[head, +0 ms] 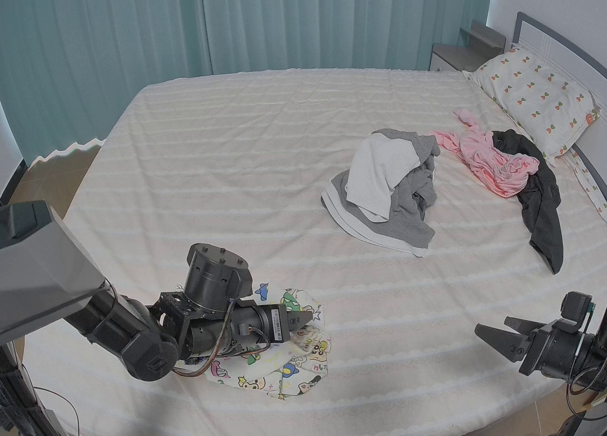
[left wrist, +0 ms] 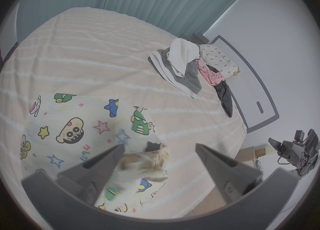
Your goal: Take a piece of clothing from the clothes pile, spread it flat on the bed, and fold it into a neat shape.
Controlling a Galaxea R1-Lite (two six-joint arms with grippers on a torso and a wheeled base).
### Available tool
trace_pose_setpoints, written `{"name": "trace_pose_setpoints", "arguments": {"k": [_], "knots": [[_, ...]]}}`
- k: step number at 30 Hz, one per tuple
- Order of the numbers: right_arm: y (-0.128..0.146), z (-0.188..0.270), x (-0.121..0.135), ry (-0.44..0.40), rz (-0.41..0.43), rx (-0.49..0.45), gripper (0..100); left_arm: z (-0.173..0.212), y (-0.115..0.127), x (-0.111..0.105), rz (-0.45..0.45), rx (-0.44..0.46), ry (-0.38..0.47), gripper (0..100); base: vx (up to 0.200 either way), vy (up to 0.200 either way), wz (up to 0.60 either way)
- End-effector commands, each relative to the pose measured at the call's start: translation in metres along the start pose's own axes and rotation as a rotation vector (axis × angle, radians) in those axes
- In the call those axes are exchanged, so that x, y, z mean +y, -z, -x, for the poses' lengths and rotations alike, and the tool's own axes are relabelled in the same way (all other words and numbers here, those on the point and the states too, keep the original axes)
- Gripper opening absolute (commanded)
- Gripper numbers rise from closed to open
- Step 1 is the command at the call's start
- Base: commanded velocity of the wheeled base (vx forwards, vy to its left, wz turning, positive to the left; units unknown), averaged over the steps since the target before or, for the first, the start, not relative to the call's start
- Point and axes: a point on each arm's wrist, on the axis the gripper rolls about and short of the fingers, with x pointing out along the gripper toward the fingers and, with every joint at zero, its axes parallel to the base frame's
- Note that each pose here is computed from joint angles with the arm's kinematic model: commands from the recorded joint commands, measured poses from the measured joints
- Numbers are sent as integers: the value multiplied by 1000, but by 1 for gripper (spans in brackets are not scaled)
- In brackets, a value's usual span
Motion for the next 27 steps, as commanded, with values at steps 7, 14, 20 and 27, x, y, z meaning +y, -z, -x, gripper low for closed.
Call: {"name": "trace_pose_setpoints", "arguments": {"k": [7,14,20,27], "knots": [[1,0,0,1,1,4,100,38,-7,-4,64,-63,39,100,0,0,0],[3,-1,-1,3,2,17,100,88,16,21,99,-73,3,100,0,0,0],[4,-1,-1,-12,2,33,100,117,27,41,210,-143,15,100,-67,0,0],[7,0,-3,-25,3,57,100,140,36,62,302,-154,77,100,-29,0,0]]}}
